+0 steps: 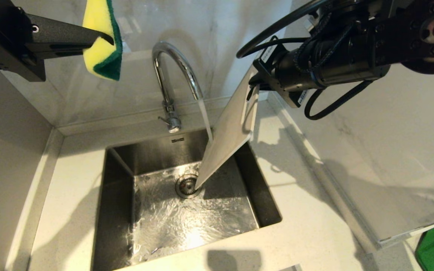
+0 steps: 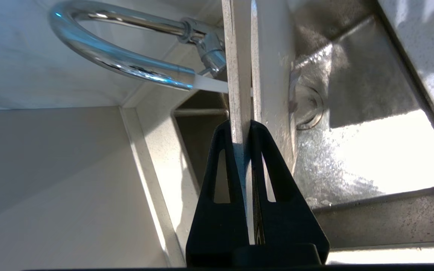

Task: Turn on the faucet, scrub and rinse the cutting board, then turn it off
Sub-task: Scrub the cutting board underwater, then put down the cutting board

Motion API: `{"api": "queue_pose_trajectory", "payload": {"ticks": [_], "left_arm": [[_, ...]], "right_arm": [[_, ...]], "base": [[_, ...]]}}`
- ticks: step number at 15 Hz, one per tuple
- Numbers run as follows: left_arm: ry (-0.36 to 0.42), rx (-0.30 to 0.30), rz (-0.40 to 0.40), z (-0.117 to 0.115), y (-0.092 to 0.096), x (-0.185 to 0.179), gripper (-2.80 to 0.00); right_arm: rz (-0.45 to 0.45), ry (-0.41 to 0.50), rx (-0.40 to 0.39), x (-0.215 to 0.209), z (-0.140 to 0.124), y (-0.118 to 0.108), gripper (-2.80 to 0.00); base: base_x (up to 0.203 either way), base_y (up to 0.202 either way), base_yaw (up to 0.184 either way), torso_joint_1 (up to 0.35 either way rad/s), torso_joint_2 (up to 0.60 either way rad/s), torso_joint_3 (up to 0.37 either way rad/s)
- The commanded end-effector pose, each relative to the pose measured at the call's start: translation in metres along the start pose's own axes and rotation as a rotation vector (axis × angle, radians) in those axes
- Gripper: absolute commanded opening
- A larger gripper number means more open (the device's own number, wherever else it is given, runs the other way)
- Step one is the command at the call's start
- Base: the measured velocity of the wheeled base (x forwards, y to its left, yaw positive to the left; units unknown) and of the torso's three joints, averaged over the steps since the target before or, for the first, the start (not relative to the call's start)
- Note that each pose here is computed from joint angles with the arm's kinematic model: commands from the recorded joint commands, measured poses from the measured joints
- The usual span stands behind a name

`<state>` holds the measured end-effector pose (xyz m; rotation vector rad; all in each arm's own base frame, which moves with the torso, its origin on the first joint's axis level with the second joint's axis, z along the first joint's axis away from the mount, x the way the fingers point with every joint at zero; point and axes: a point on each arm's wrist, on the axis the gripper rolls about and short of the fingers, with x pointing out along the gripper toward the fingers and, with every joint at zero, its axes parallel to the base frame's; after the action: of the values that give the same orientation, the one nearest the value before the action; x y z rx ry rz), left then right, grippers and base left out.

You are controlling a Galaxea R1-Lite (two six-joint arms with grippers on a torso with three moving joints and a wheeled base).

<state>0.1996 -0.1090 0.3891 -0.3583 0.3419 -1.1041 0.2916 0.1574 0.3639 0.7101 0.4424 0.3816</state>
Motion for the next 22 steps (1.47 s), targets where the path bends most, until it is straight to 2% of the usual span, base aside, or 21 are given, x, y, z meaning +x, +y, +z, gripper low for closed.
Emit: {"api": "queue_pose_trajectory", "payload": {"ticks": [1,4,12,18,22], "left_arm": [[0.003,-0.006,-0.002,-0.001,0.000,-0.001,-2.80],[0.009,-0.010,-0.004,-0.002,0.001,0.000,-2.80],[0.022,-0.019,-0.011,-0.005,0.002,0.001,-2.80],[0.032,-0.026,-0.014,-0.007,0.004,0.002,-2.80],[0.035,-0.029,-0.012,-0.007,0.006,0.003,-2.80]], "right_arm": [[-0.008,0.007,0.004,0.002,-0.001,-0.001,-2.80],[0.004,-0.007,0.004,-0.022,0.004,0.005,-2.80],[-0.005,-0.048,-0.001,-0.132,0.013,0.016,-2.80],[-0.058,-0.151,0.004,-0.210,0.010,0.012,-2.80],[-0.101,-0.112,0.053,-0.221,0.001,0.002,-2.80]], "base": [[0.000,0.000,0.000,0.000,0.00,0.000],[0.000,0.000,0.000,0.000,0.00,0.000],[0.000,0.000,0.000,0.000,0.00,0.000],[0.000,0.000,0.000,0.000,0.00,0.000],[0.000,0.000,0.000,0.000,0.00,0.000]]}}
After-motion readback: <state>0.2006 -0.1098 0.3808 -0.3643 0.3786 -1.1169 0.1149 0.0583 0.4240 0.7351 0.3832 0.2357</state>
